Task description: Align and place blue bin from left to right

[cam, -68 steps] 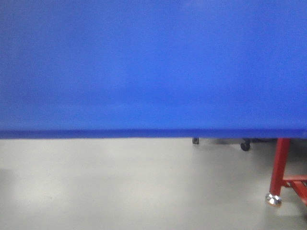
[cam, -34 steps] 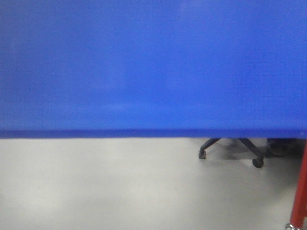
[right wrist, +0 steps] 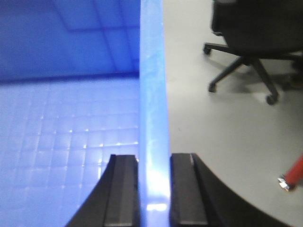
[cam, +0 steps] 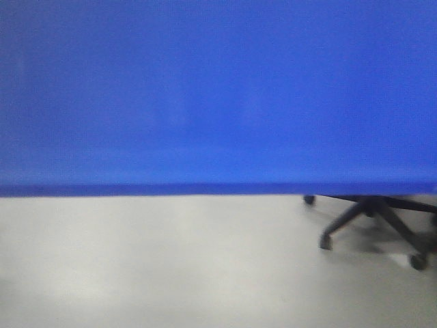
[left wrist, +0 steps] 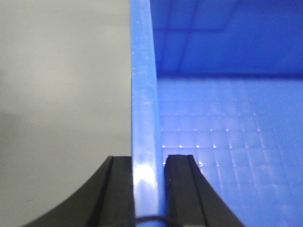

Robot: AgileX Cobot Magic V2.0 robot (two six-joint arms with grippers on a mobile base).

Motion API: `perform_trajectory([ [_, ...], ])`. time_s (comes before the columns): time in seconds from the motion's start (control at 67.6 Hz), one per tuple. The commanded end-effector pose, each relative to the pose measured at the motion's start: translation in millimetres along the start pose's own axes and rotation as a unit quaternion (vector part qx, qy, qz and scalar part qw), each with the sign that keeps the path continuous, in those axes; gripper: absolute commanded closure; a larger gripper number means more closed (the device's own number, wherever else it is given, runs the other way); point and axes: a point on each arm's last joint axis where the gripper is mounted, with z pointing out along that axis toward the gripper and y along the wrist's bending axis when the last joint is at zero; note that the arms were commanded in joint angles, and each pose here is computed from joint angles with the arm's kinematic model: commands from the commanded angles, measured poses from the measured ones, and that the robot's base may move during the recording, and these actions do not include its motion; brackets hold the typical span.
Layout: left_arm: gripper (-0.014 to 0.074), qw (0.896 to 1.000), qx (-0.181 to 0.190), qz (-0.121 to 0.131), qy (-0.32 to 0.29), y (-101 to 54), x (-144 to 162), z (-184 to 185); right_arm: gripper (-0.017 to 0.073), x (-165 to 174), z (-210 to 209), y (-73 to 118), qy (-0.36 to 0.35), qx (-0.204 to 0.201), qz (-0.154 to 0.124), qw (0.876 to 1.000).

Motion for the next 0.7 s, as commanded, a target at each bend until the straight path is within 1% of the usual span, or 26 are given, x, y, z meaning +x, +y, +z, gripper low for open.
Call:
perform_trajectory([
  [0.0, 0.0704, 0.998, 0.055, -0.004, -0.042, -7.7, -8.9, -8.0, 0.064, -10.3, -5.5, 8.0, -0.049, -0.051, -0.001, 0.997],
  [0.681, 0.0704, 0.998, 0.055, -0.004, -0.042, -7.7, -8.9, -8.0, 0.064, -10.3, -5.5, 8.0, -0.049, -0.051, -0.001, 0.997],
])
